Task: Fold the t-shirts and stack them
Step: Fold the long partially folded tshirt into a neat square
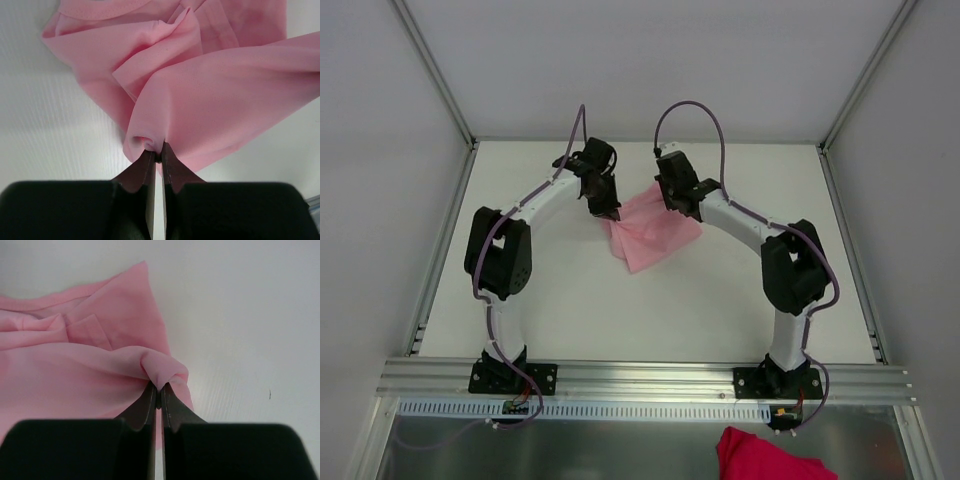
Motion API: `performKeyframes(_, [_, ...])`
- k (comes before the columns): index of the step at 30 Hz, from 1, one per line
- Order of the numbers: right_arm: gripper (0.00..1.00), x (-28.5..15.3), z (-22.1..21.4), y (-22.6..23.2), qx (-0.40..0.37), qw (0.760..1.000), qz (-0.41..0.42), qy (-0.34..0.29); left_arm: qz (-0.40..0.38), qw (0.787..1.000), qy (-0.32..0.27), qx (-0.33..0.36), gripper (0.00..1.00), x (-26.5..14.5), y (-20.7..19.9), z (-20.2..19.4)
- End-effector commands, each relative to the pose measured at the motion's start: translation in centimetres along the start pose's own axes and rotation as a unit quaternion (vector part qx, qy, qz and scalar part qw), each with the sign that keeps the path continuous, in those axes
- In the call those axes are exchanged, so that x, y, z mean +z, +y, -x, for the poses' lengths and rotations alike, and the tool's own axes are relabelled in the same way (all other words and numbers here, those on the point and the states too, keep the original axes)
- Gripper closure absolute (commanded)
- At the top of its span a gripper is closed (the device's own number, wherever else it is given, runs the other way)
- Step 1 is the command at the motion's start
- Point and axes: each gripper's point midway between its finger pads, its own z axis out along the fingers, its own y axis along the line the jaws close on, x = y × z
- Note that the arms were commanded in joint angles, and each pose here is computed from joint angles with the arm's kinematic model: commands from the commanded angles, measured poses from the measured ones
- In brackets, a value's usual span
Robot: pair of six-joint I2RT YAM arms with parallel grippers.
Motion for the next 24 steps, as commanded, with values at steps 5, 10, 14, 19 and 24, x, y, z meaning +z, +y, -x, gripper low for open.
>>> performKeyframes(5, [0.99, 2.6, 6.9, 0.0, 0.014, 0.996, -0.017, -0.087, 0.030, 0.999, -0.028, -0.009, 1.00, 0.8, 1.3, 2.3])
performKeyframes(10, [0.99, 5.6, 8.7, 1.7, 0.012, 0.997, 0.001, -0.082, 0.052, 0.997, -0.050, -0.019, 1.00, 0.3, 2.4, 2.7])
performKeyframes(14, [0.35, 6.7, 10.8, 1.7, 0.015, 0.996, -0.010, -0.091, 0.081, 0.994, -0.060, -0.035, 0.16, 0.1, 4.0, 3.2])
performKeyframes(19, [0.00, 4.6, 11.5, 0.1, 0.026, 0.994, -0.023, -0.100, 0.068, 0.992, -0.102, -0.044, 0.01, -1.1, 3.3, 4.9])
performKeyframes(24, [0.00, -0.4, 9.4, -2.7, 0.045, 0.994, -0.047, -0.092, 0.013, 0.985, -0.166, -0.042, 0.01, -4.6, 0.7, 7.5])
